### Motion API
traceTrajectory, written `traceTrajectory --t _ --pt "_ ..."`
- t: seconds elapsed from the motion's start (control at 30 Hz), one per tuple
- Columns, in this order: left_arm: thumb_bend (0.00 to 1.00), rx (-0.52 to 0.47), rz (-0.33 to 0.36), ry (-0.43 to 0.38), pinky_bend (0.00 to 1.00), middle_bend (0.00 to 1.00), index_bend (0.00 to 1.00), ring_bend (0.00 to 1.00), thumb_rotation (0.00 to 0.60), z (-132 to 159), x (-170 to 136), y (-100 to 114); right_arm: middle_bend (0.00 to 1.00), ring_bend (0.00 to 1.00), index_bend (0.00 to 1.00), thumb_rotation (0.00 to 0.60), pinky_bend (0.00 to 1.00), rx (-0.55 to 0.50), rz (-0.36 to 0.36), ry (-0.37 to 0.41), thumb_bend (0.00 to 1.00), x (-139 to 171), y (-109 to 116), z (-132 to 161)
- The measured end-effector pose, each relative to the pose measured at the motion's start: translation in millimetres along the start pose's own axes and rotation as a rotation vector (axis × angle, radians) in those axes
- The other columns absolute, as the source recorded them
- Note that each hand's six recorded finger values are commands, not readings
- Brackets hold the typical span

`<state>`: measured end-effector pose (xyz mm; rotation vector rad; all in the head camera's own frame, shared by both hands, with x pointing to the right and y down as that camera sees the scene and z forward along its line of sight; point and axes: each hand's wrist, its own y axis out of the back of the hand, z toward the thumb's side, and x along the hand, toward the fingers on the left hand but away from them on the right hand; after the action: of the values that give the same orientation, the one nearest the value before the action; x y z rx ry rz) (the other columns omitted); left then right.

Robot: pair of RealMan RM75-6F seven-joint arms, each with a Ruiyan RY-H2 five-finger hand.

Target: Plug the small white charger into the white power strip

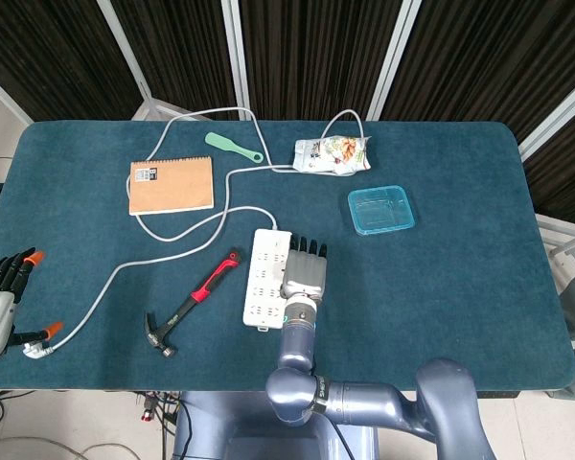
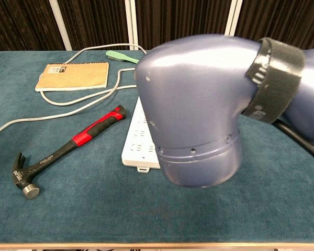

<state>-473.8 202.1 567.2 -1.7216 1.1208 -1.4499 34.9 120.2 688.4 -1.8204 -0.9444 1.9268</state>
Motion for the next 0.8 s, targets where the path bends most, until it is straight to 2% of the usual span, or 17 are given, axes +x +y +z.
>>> traceTrajectory --t 0.23,0.3,0.37,0.4,0.43,0.5,0.6,0.67,0.8 --pt "0.0 0.002 -0.001 0.002 0.0 0.0 0.0 0.0 0.6 -0.2 -0.2 -0.1 0.05 0.0 0.0 0.6 0.0 -0.017 0.008 0.011 0.39 7.8 6.7 -4.9" --pt "0.0 0.001 0.0 0.002 0.0 0.0 0.0 0.0 0.6 0.0 -0.3 0.0 0.11 0.04 0.1 0.6 0.01 -0.032 0.012 0.028 0.39 12.8 9.8 -4.2" --pt "0.0 0.003 0.001 0.001 0.0 0.0 0.0 0.0 0.6 0.4 -0.5 -0.1 0.31 0.22 0.35 0.6 0.14 -0.06 0.011 0.059 0.39 19.6 15.7 -2.2" --pt "0.0 0.004 0.001 0.0 0.0 0.0 0.0 0.0 0.6 0.6 -0.6 -0.1 0.4 0.3 0.44 0.6 0.22 -0.08 0.006 0.076 0.39 22.7 19.1 -0.6" --pt "0.0 0.006 0.001 0.0 0.0 0.0 0.0 0.0 0.6 0.7 -0.8 -0.2 0.48 0.38 0.52 0.6 0.32 -0.116 -0.006 0.098 0.38 25.8 24.2 1.7" --pt "0.0 0.009 0.003 -0.001 0.0 0.0 0.0 0.0 0.6 1.0 -1.0 -0.2 0.57 0.48 0.61 0.6 0.44 -0.193 -0.033 0.122 0.4 27.3 32.6 3.3" --pt "0.0 0.011 0.005 -0.001 0.0 0.0 0.0 0.0 0.6 1.3 -1.3 -0.6 0.71 0.63 0.74 0.6 0.58 -0.381 -0.066 0.16 0.5 27.4 45.3 4.8" --pt "0.0 0.011 0.003 0.0 0.0 0.0 0.0 0.0 0.6 1.2 -1.2 -1.0 0.79 0.72 0.81 0.6 0.64 -0.539 -0.074 0.193 0.57 27.0 52.8 6.0" --pt "0.0 0.01 0.001 0.0 0.0 0.0 0.0 0.0 0.6 1.3 -1.0 -1.2 0.86 0.79 0.87 0.6 0.7 -0.844 -0.044 0.254 0.66 24.8 62.5 7.9"
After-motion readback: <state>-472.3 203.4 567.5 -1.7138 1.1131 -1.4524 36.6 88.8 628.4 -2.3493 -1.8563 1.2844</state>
